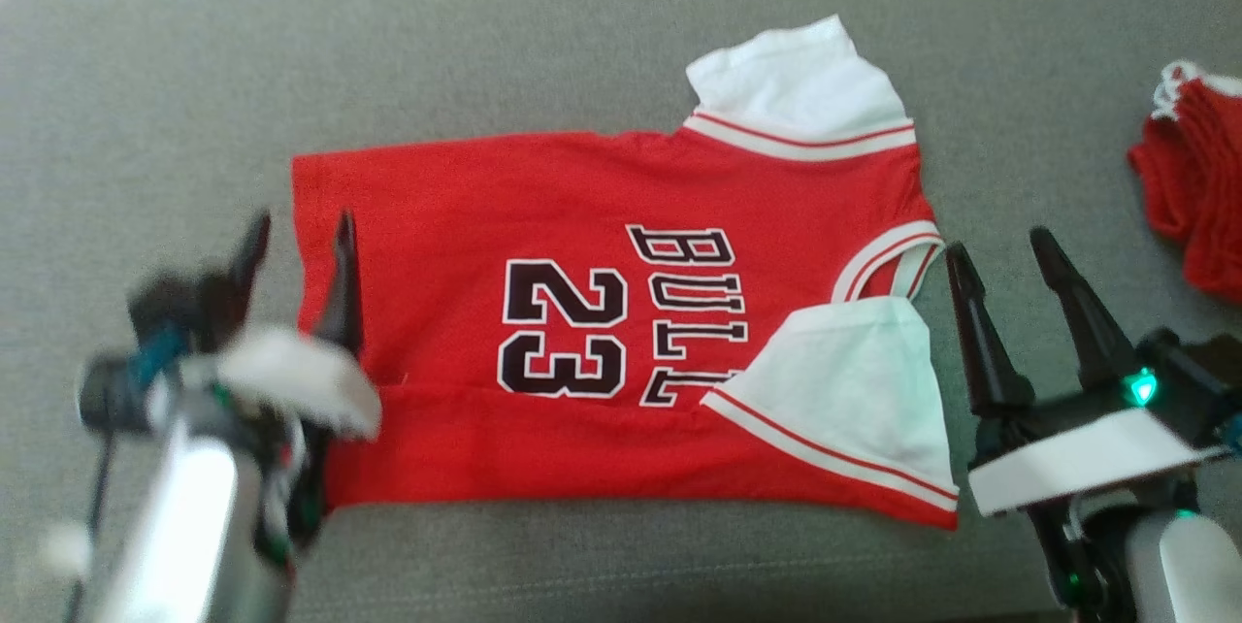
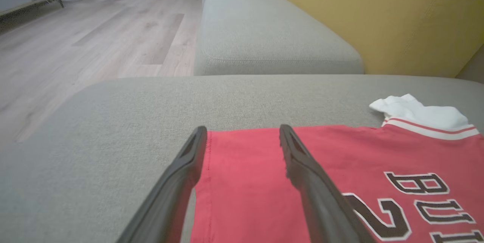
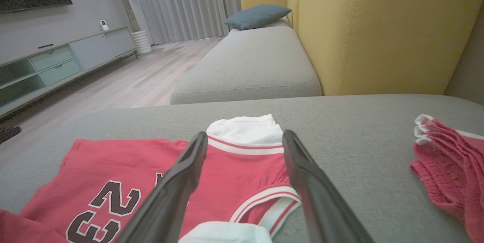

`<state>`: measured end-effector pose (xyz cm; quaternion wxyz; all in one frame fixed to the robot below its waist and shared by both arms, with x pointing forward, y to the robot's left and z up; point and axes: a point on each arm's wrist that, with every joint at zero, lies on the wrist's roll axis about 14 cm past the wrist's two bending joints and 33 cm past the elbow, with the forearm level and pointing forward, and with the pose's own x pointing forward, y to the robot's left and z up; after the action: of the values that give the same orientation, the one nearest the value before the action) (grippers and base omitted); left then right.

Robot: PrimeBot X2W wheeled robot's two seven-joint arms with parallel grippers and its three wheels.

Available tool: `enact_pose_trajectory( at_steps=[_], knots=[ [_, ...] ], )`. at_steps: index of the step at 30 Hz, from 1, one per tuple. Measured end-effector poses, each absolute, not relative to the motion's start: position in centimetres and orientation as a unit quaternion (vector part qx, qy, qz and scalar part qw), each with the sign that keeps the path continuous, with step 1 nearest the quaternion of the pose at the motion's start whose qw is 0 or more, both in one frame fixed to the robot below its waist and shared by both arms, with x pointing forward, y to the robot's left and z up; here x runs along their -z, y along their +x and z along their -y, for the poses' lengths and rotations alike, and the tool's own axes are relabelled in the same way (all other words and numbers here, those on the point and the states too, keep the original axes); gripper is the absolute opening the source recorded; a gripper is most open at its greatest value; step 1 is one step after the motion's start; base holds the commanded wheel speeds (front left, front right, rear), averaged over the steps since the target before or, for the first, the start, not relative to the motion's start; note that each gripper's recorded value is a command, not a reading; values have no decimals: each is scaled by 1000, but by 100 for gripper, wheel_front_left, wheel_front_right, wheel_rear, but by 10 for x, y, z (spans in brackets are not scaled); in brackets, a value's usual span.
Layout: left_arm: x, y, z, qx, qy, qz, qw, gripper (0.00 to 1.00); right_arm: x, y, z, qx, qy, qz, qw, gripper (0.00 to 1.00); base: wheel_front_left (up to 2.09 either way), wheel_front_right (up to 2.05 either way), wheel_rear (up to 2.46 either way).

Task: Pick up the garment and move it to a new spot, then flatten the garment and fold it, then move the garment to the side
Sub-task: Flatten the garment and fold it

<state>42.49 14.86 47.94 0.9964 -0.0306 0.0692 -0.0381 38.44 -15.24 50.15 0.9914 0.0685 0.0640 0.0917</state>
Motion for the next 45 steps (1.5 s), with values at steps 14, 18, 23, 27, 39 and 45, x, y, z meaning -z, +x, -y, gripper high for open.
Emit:
enact_pose_trajectory(
  at_steps=[14, 18, 23, 27, 39, 45],
  knots=[
    [-383, 514, -168, 45, -29, -313, 948, 100, -470, 402, 158, -79, 82, -102, 988, 100, 0, 0, 0],
    [-363, 511, -171, 45, -34, -365, 929, 100, -468, 404, 162, -73, 84, -101, 989, 100, 0, 0, 0],
    [-362, 517, -169, 57, -38, -376, 924, 6, -463, 405, 164, -70, 86, -106, 988, 100, 0, 0, 0],
    [-361, 519, -166, 64, -34, -368, 927, 0, -457, 409, 170, -65, 90, -115, 987, 100, 0, 0, 0],
    [-371, 534, -159, 72, -39, -333, 939, 0, -456, 488, 199, -75, 62, -126, 987, 100, 0, 0, 0],
    [-377, 549, -154, 80, -42, -313, 945, 0, -441, 547, 176, -120, 54, -168, 977, 100, 0, 0, 0]
  ],
)
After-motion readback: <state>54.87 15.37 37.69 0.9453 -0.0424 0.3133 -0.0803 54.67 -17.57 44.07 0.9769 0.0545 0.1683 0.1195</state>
